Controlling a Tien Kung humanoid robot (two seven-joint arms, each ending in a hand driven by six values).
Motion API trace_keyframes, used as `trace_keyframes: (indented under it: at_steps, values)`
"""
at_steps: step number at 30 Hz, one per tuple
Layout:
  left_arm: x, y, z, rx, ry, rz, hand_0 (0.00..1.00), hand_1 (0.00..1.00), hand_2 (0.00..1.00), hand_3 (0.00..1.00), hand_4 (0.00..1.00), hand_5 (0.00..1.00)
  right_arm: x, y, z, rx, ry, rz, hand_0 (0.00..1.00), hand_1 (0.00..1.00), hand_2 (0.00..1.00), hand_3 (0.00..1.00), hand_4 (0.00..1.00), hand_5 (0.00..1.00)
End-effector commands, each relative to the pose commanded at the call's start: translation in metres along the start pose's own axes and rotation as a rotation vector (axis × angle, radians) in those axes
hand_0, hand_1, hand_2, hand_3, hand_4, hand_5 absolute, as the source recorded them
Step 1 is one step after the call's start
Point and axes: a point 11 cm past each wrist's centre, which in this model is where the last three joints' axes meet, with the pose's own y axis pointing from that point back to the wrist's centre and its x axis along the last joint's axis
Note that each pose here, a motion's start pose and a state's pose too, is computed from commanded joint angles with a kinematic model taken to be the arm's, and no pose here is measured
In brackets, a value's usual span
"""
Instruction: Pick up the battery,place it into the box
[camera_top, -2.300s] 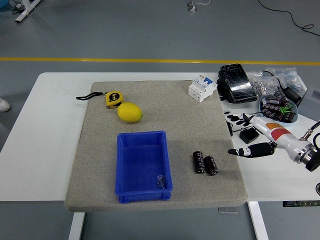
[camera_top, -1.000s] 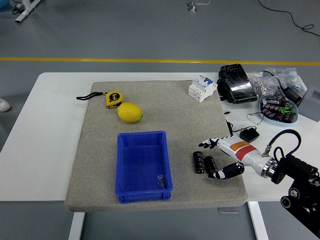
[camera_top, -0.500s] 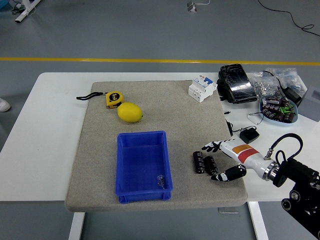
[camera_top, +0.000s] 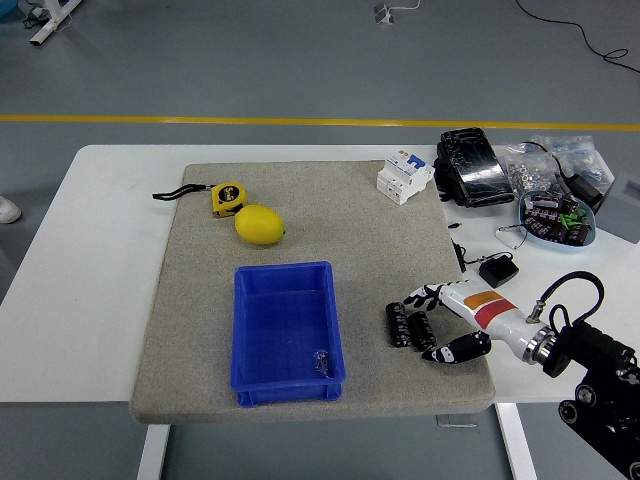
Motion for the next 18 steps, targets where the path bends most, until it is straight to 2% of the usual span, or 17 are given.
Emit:
trace_keyframes:
  at_steps: [1,6,7,12,13,18]
  values:
    - [-0.0001,0.0,0.0001,0.0,-0.001,0.0,0.639,0.659,0.723,0.594,0.669,0.578,-0.0004,-0.0004,-0.0001,0.0,-0.001,0.002,0.502,0.523,0.587,0.641,0.871,0.108]
    - [-0.0003,0.0001,-0.001,0.003,-0.004,0.001,0.639,0.659,0.723,0.594,0.669,0.578,-0.0022,-0.0005,-0.0005,0.0,0.008,0.006,0.502,0.523,0.587,0.641,0.871,0.108]
    - [-0.0002,0.0001,-0.0011,0.004,-0.005,0.001,0.638,0.659,0.722,0.594,0.668,0.581,-0.0023,-0.0003,-0.0005,0.001,0.01,0.006,0.432,0.48,0.554,0.59,0.768,0.037]
    - [0.0,0.0001,-0.0017,0.006,-0.008,0.002,0.638,0.659,0.722,0.594,0.668,0.581,-0.0028,-0.0005,-0.0001,-0.001,0.011,0.014,0.432,0.48,0.554,0.59,0.768,0.037]
    - [0.0,0.0001,-0.0016,0.006,-0.009,0.002,0.634,0.662,0.723,0.594,0.668,0.586,-0.0028,-0.0006,-0.0001,-0.001,0.011,0.014,0.384,0.456,0.531,0.56,0.721,0.004]
    - [0.0,0.0001,-0.0008,0.005,-0.013,0.001,0.634,0.662,0.723,0.594,0.668,0.586,-0.002,-0.0005,0.0004,-0.004,0.011,0.019,0.384,0.456,0.531,0.56,0.721,0.004]
